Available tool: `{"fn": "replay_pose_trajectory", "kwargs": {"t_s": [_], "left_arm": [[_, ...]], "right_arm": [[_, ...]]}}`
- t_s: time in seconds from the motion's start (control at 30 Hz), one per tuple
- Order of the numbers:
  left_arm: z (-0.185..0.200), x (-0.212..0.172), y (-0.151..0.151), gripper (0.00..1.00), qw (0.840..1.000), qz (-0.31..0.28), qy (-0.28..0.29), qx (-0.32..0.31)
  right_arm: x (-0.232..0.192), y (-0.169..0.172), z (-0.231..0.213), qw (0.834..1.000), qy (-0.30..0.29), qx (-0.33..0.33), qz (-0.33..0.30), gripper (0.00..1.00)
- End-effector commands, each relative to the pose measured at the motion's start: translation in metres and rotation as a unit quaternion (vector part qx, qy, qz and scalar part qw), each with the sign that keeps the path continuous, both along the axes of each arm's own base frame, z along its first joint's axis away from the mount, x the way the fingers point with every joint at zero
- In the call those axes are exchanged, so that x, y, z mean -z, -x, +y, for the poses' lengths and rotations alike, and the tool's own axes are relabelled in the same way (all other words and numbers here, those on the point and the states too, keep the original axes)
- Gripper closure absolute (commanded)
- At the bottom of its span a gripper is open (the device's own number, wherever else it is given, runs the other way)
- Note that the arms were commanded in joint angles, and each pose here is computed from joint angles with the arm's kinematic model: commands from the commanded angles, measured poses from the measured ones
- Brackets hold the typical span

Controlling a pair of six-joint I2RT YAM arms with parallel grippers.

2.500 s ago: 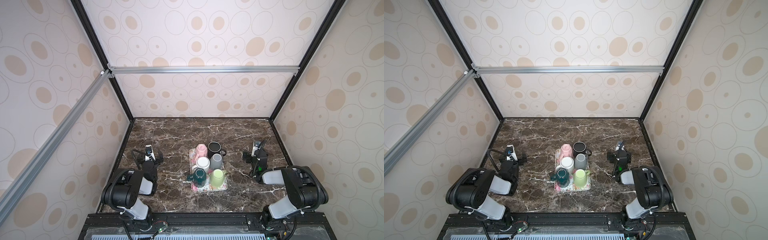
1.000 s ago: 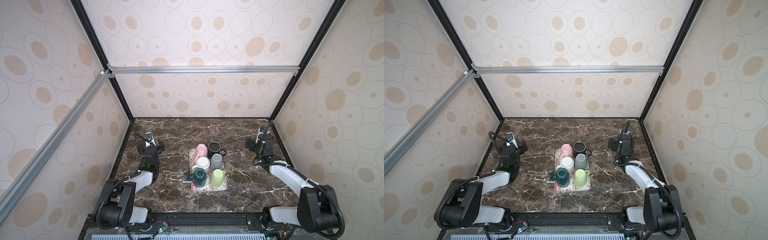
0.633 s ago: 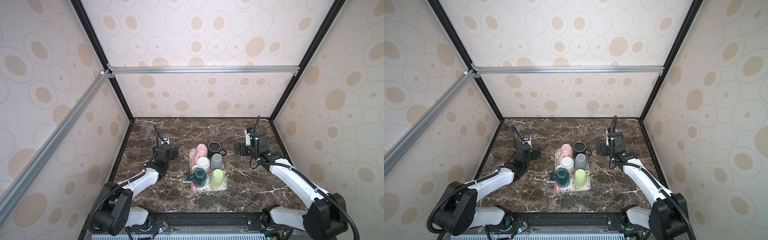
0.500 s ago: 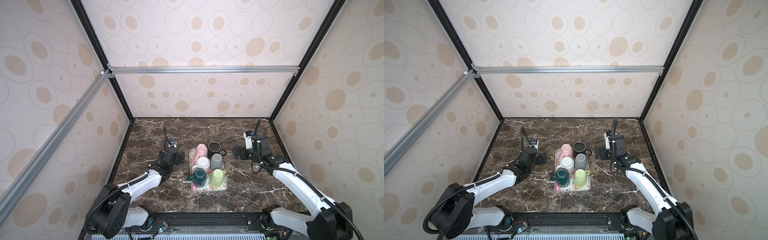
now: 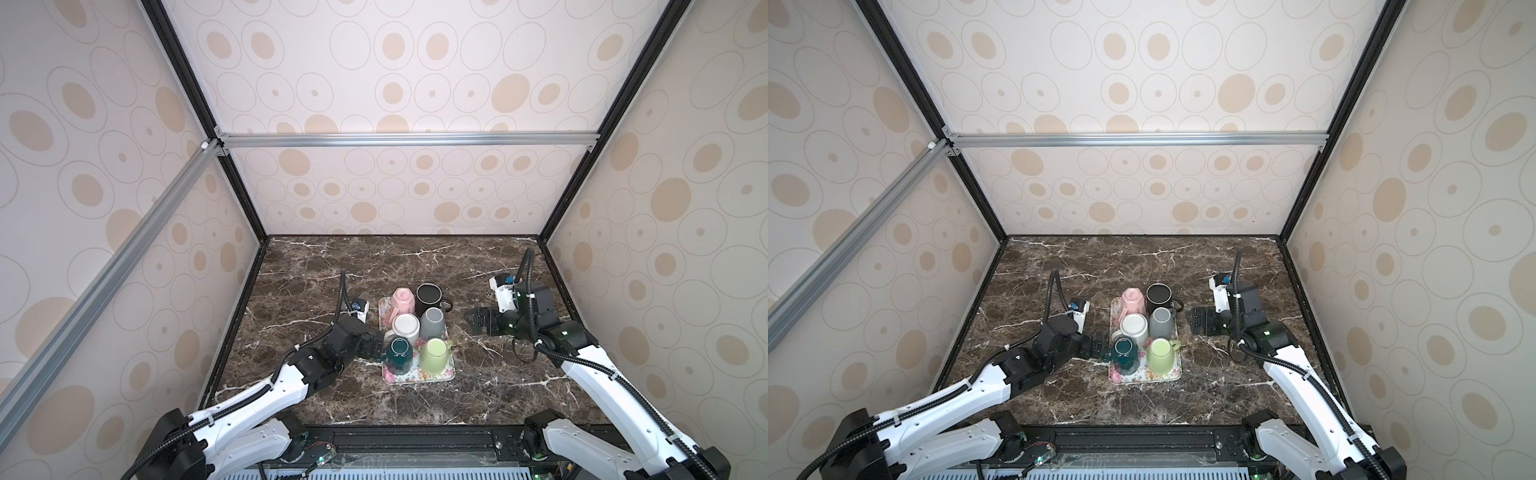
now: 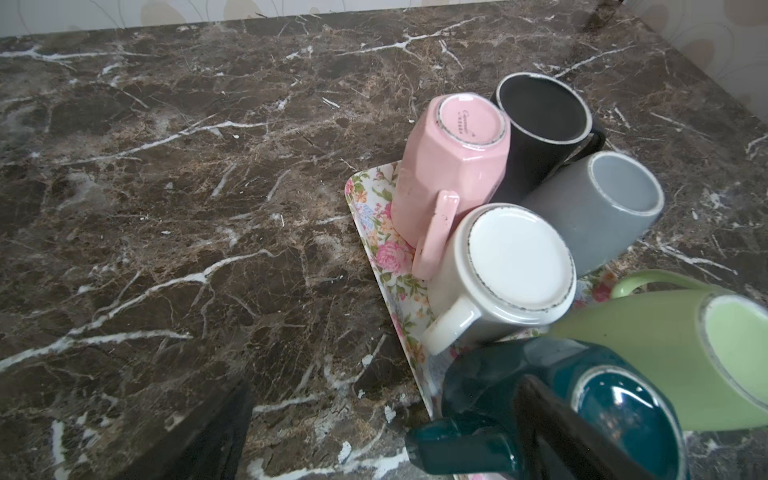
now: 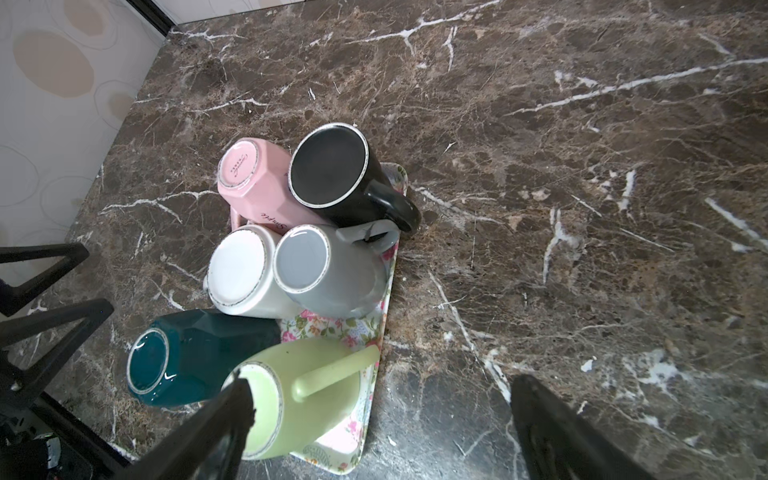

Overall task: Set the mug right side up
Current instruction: 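Move the left gripper toward the dark green mug while the right arm advances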

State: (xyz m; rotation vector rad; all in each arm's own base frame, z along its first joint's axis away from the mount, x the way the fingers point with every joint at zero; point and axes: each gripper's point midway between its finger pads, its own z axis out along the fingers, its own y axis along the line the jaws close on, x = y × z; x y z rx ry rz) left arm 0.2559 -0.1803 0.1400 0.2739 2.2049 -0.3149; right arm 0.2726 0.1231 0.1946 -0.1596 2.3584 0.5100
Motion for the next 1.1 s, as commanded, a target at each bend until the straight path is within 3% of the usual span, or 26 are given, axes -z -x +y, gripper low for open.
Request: {"fn": "replay_pose_trajectory", "kwargs": {"t_s": [0.0,0.17,0.33,0.9,1.07], "left_arm": [[0.001,0.014,0.013,0.02,0.999,0.037,0.0,0.001],[-0.006,0.015,0.03,0.02,0.997,0.072,0.029,0.025],[-0.006,0.008,0.045,0.02,0.995,0.067,0.061,0.039],[0.035,0.037,0.016,0.02,0.991,0.066,-0.03,-0.116],[0.026,0.045,0.008,0.02,0.991,0.069,-0.047,-0.108]], "right_arm": [[-0.012,0.006,0.006,1.0,-0.021,-0.011,-0.003,0.0],[-0.023,0.014,0.014,0.999,-0.043,-0.03,-0.003,0.0],[-0.028,0.015,0.012,0.999,-0.042,-0.028,-0.011,0.0],[-0.032,0.02,0.013,0.998,-0.056,-0.027,-0.01,0.0],[-0.025,0.021,0.011,0.998,-0.055,-0.02,0.0,0.0]]}}
